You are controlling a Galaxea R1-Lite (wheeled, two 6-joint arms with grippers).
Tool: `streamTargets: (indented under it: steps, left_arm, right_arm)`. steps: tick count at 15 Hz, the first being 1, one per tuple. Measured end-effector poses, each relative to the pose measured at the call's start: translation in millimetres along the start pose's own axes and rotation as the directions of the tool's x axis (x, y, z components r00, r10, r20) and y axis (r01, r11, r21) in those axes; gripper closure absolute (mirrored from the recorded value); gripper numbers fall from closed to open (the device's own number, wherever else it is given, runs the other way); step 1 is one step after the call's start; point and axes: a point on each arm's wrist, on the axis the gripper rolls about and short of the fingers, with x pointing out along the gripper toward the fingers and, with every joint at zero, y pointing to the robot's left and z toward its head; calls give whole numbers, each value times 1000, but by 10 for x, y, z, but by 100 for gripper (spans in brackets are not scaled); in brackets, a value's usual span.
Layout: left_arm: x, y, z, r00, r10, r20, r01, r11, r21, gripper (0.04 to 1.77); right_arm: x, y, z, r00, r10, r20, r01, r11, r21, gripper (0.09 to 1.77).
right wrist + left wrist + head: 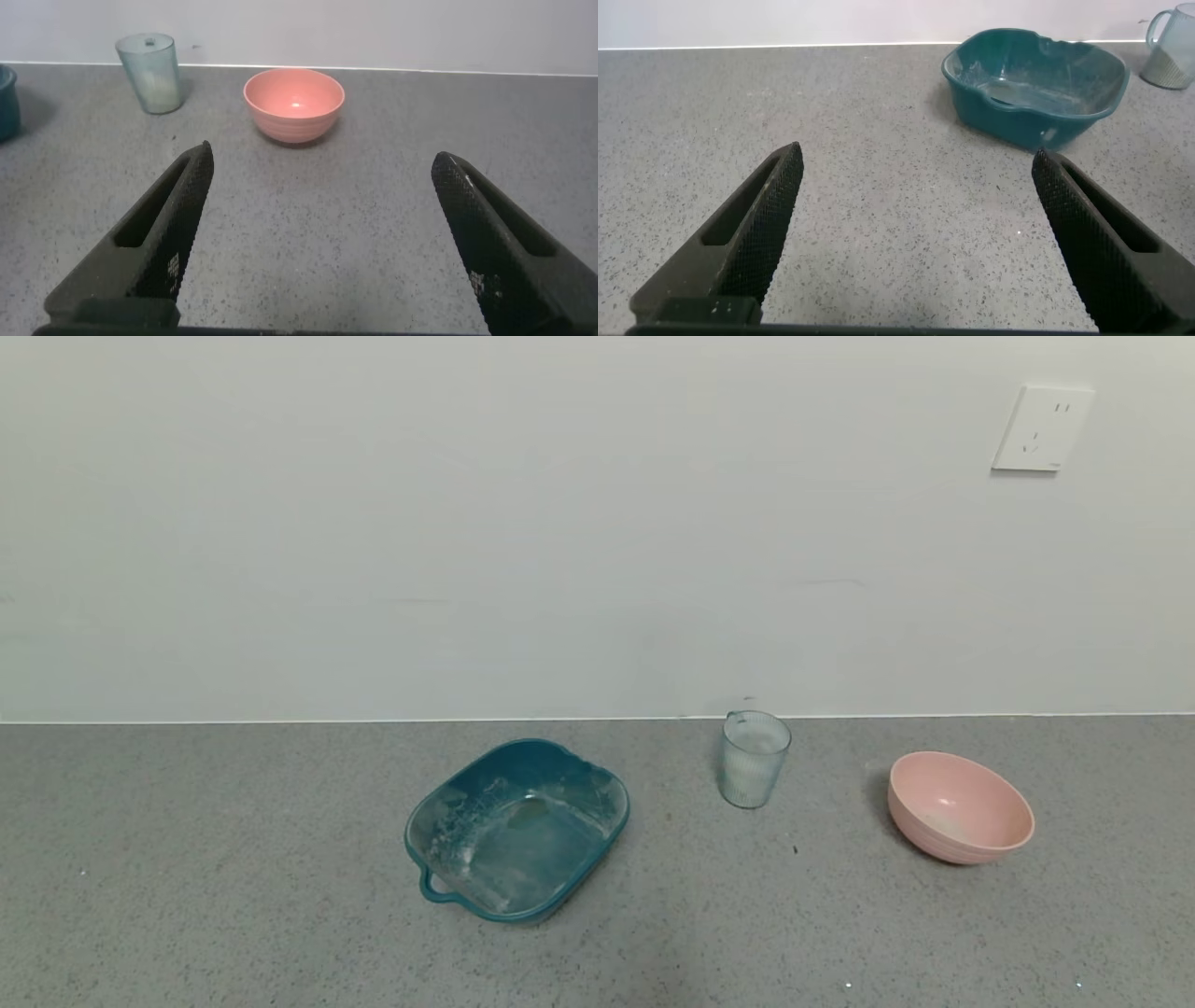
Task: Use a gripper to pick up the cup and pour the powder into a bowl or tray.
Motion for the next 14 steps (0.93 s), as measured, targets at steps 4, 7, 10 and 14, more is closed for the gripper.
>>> streamTargets:
  steps: [4, 7, 10, 14]
  left_arm:
    - [0, 0, 0, 1000, 0, 0, 0, 1000, 0, 5]
    - [0, 0, 0, 1000, 0, 0, 0, 1000, 0, 5]
    - [0, 0, 0, 1000, 0, 0, 0, 1000, 0, 5]
    - [0, 0, 0, 1000, 0, 0, 0, 1000, 0, 5]
  right_arm:
    - [26, 23, -157, 997, 80, -7, -80, 997, 4, 16]
    - [38, 28, -235, 995, 93, -39, -93, 996, 5, 16]
    - [39, 28, -243, 995, 95, -42, -95, 995, 5, 16]
    - [40, 28, -247, 995, 95, -44, -95, 996, 5, 16]
